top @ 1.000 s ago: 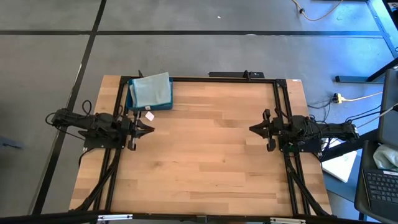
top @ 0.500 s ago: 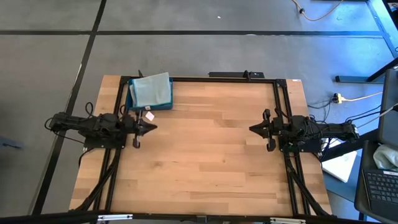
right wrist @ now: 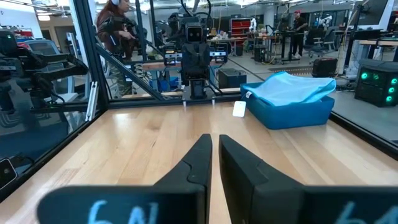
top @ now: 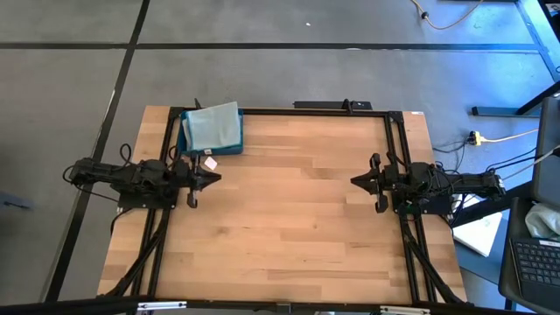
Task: Fold microfiber towels
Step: Return to Home Position
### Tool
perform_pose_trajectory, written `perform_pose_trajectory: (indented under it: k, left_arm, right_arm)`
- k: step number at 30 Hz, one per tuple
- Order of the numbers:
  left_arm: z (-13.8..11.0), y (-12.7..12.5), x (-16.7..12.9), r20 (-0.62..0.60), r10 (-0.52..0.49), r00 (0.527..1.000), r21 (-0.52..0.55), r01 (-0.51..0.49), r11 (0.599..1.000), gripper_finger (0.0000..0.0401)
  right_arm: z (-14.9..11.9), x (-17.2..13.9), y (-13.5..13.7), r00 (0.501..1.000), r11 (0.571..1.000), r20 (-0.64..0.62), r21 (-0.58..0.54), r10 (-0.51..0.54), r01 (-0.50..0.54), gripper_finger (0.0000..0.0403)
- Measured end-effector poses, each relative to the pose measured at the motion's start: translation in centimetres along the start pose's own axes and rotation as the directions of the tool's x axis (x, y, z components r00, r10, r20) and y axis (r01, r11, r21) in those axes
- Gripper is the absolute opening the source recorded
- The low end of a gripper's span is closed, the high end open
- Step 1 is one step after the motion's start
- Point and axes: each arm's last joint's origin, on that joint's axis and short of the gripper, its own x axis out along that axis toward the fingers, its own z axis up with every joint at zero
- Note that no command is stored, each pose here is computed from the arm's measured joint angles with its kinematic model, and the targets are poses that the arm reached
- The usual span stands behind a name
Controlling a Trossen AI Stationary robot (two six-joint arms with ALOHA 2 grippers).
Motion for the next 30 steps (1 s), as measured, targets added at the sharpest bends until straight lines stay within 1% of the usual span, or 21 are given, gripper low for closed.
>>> perform_pose_trajectory:
  k: [7,24,30]
  left_arm:
    - [0.00,0.00,0.00,0.000,0.000,1.000,0.000,0.000,1.000,0.0026]
    - [-0.01,0.00,0.00,-0.001,-0.001,1.000,0.000,0.001,1.000,0.0002]
    - [-0.01,0.00,0.00,-0.001,-0.001,1.000,0.000,0.001,1.000,0.0006]
  right_arm:
    - [0.00,0.00,0.00,1.000,1.000,0.000,0.000,0.000,0.000,0.0033]
    - [0.01,0.00,0.00,1.000,1.000,0.000,0.000,0.000,0.000,0.0033]
    - [0.01,0.00,0.00,1.000,1.000,0.000,0.000,0.000,0.000,0.0033]
